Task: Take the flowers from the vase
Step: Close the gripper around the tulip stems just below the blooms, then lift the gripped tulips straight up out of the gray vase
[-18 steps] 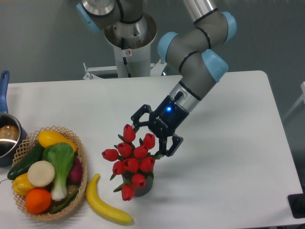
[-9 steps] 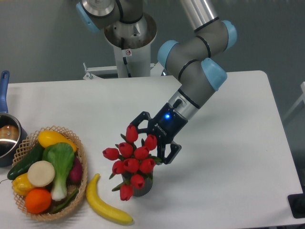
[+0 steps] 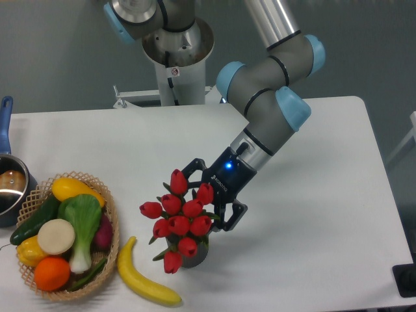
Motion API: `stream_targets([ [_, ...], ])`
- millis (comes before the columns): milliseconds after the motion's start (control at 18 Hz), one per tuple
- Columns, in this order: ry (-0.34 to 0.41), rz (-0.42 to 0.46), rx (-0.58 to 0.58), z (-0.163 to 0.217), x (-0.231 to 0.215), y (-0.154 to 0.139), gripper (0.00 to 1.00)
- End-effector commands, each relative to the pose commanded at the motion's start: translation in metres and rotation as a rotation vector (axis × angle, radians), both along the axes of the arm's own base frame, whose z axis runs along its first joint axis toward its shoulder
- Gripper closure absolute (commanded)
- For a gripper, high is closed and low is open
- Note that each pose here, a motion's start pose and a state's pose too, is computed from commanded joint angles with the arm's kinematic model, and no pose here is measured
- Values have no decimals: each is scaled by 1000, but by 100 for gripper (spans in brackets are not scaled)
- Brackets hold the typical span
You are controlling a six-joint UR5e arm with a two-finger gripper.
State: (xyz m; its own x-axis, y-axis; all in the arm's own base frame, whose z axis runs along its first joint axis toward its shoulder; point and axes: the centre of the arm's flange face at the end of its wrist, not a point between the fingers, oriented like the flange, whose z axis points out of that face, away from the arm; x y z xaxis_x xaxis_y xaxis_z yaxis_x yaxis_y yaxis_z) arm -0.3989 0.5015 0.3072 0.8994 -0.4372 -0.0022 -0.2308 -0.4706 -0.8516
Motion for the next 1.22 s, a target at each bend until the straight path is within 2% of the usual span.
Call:
stream_targets([
  [111,-12,-5,22,2,0,2,2],
  [278,-13,-4,24,2,-1,1,24],
  [611,-15,5,25,3,-4,-2,44],
  [1222,-66,64,14,27,-6,-6,51],
])
